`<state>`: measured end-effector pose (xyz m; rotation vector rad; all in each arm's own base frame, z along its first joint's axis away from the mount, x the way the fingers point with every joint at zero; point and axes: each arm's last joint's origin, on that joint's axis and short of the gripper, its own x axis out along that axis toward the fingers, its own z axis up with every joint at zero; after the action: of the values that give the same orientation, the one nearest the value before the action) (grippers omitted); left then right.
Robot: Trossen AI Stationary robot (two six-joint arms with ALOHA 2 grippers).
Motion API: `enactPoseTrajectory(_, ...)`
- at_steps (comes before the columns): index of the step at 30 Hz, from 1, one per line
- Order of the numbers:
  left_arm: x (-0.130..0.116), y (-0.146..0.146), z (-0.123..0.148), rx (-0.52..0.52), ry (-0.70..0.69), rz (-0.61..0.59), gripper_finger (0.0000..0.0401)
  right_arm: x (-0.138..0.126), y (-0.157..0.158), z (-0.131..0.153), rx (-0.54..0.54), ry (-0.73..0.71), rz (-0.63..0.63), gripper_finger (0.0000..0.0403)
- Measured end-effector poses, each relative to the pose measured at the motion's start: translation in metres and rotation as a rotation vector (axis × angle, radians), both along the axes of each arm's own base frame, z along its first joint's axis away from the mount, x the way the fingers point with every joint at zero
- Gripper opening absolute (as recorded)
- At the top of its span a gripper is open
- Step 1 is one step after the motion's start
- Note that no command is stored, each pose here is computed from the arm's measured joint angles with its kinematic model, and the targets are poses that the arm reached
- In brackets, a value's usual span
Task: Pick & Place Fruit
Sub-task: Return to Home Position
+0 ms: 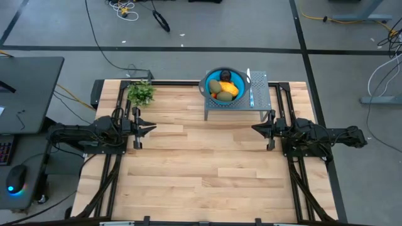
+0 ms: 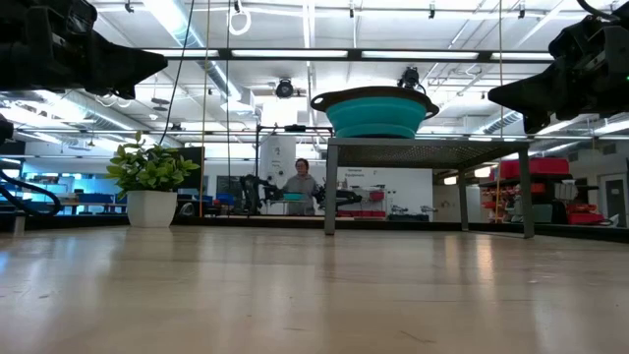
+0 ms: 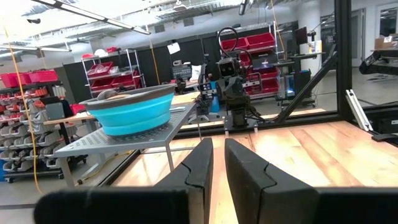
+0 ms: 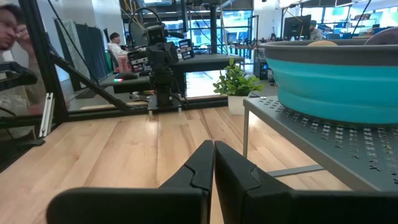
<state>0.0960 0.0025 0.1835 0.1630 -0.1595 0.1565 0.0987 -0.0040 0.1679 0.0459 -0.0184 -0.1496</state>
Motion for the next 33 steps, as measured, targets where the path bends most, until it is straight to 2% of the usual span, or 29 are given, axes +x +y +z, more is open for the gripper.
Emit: enactPoseTrajectory(33,0.0036,-0.0003,-0.0035,0.001,0.046,-0.002,0.0049,0.0000,0.0000,0.0000,0.000,0.000,0.000,0.0021)
